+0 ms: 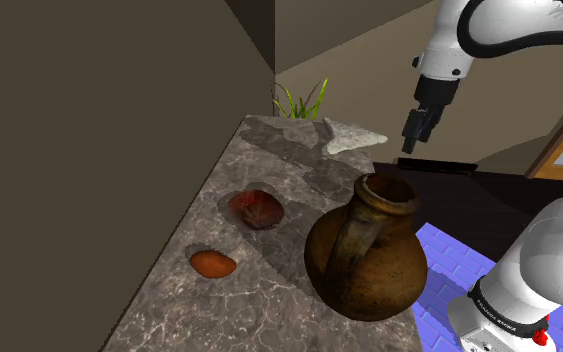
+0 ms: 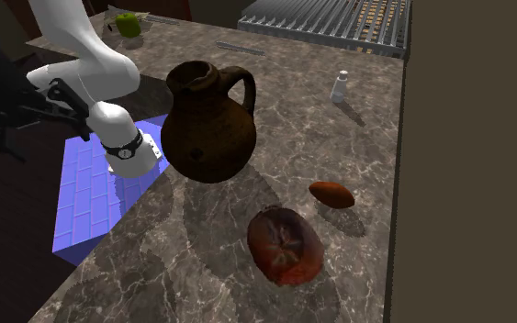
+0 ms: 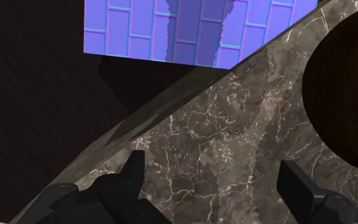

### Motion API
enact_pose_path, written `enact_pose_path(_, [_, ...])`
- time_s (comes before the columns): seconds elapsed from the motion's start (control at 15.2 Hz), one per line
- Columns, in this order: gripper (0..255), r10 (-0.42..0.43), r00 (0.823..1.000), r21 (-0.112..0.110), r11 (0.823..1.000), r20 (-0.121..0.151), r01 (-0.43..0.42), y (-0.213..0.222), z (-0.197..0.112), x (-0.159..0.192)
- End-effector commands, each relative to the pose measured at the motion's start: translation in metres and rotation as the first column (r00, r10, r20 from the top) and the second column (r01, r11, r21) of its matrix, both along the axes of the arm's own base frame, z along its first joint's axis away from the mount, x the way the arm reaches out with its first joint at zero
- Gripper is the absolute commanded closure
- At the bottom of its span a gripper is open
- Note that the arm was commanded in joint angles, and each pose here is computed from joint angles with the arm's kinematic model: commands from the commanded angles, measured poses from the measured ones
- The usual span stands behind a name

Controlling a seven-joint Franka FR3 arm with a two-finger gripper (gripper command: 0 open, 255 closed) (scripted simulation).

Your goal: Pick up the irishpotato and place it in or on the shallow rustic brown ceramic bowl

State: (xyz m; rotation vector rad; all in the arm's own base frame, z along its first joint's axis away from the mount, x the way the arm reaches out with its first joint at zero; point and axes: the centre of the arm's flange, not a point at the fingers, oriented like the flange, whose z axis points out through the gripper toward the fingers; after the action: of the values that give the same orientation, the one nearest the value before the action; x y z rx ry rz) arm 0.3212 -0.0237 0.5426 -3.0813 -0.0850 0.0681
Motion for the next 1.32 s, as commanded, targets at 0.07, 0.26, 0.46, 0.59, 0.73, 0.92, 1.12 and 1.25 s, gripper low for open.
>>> enact_pose_path(0.07, [0, 0.006, 1.000, 0.003, 1.000, 0.004, -0.006, 0.010, -0.005, 0.005])
enact_pose_path(0.26, [0, 0.024, 1.000, 0.012, 1.000, 0.015, -0.024, 0.042, -0.021, 0.019])
enact_pose_path(0.46, [0, 0.041, 0.999, 0.022, 0.999, 0.026, -0.042, 0.074, -0.036, 0.032])
enact_pose_path(0.59, [0, 0.053, 0.998, 0.028, 0.998, 0.034, -0.054, 0.096, -0.046, 0.041])
enact_pose_path(0.73, [0, 0.065, 0.997, 0.033, 0.997, 0.041, -0.066, 0.118, -0.055, 0.049])
enact_pose_path(0.92, [0, 0.082, 0.995, 0.042, 0.996, 0.053, -0.084, 0.151, -0.069, 0.062])
enact_pose_path(1.12, [0, 0.099, 0.993, 0.050, 0.993, 0.065, -0.102, 0.184, -0.083, 0.074])
enact_pose_path(1.25, [0, 0.110, 0.991, 0.056, 0.992, 0.073, -0.115, 0.206, -0.092, 0.081])
